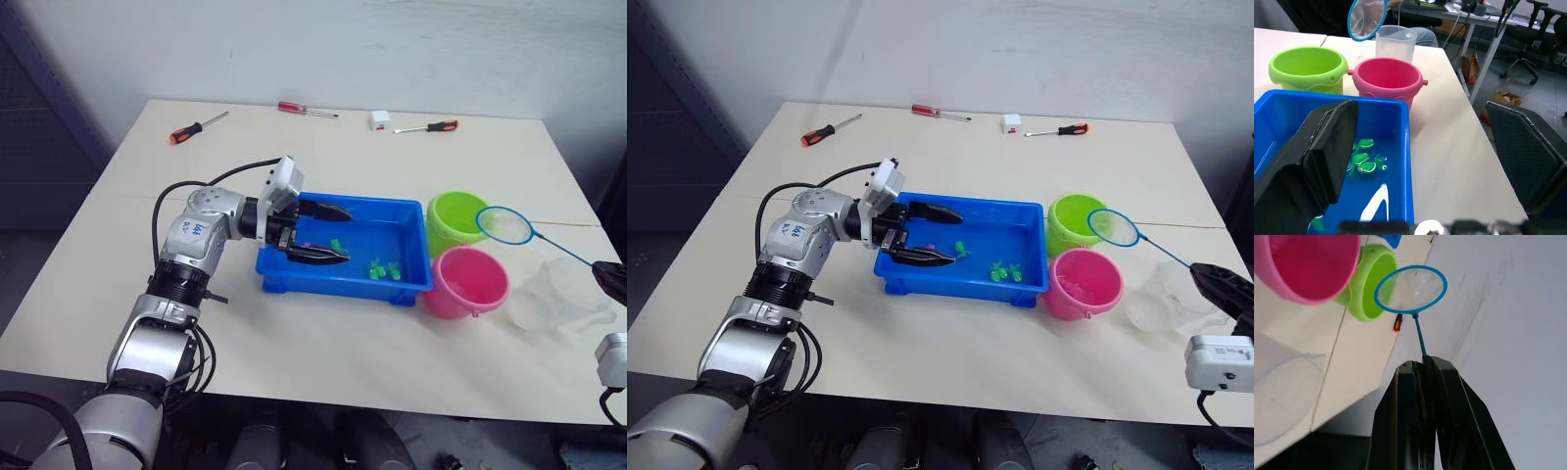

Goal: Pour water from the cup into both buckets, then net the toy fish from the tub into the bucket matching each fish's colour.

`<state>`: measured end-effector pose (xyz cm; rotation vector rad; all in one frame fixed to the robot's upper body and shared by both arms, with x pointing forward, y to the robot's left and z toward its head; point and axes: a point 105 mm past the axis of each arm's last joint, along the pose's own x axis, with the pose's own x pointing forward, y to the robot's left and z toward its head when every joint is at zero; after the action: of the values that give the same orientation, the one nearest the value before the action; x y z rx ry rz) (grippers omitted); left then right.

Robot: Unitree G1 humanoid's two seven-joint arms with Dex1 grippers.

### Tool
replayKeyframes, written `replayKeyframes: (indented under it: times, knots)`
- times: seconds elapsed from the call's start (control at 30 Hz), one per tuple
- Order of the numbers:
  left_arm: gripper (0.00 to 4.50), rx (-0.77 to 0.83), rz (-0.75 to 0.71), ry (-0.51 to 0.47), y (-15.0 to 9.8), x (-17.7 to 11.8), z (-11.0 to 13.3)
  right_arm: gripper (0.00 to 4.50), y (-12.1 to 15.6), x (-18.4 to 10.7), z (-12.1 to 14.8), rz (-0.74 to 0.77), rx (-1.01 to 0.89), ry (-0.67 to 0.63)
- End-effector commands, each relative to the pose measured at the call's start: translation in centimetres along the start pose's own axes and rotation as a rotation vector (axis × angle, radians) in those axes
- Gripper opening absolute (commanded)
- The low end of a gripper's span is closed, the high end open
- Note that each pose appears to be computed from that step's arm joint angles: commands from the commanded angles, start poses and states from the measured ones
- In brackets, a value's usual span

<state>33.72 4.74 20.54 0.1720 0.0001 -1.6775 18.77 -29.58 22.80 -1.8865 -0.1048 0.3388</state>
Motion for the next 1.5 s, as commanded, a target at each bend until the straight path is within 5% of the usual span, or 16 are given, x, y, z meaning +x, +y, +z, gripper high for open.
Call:
replayKeyframes:
  times: [0.03,0.23,0.53,1.0,1.23,1.5]
  knots:
    - [4.48,0.027,0.054,0.019,0.7,-1.0,0.2,0.0,-0.9,1.2,1.5,-0.071,0.225,-0.108]
    - [4.48,-0.016,0.189,0.063,1.3,-4.5,-1.0,0.0,-2.4,6.5,4.9,-0.062,0.68,-0.307]
    - [4.48,-0.043,0.419,0.167,-0.7,-11.1,-2.2,0.0,-3.4,14.2,9.8,0.175,1.025,-0.497]
    - [4.48,-0.069,0.554,0.226,-4.6,-13.3,-1.9,0.0,-2.5,21.7,14.0,0.231,0.842,-0.498]
    - [4.48,-0.066,0.578,0.222,-4.7,-13.4,-1.7,0.0,-1.4,22.1,15.5,0.274,0.695,-0.558]
    - [4.48,-0.056,0.589,0.216,-4.4,-13.6,-1.5,0.0,-1.4,21.0,16.4,0.348,0.811,-0.621]
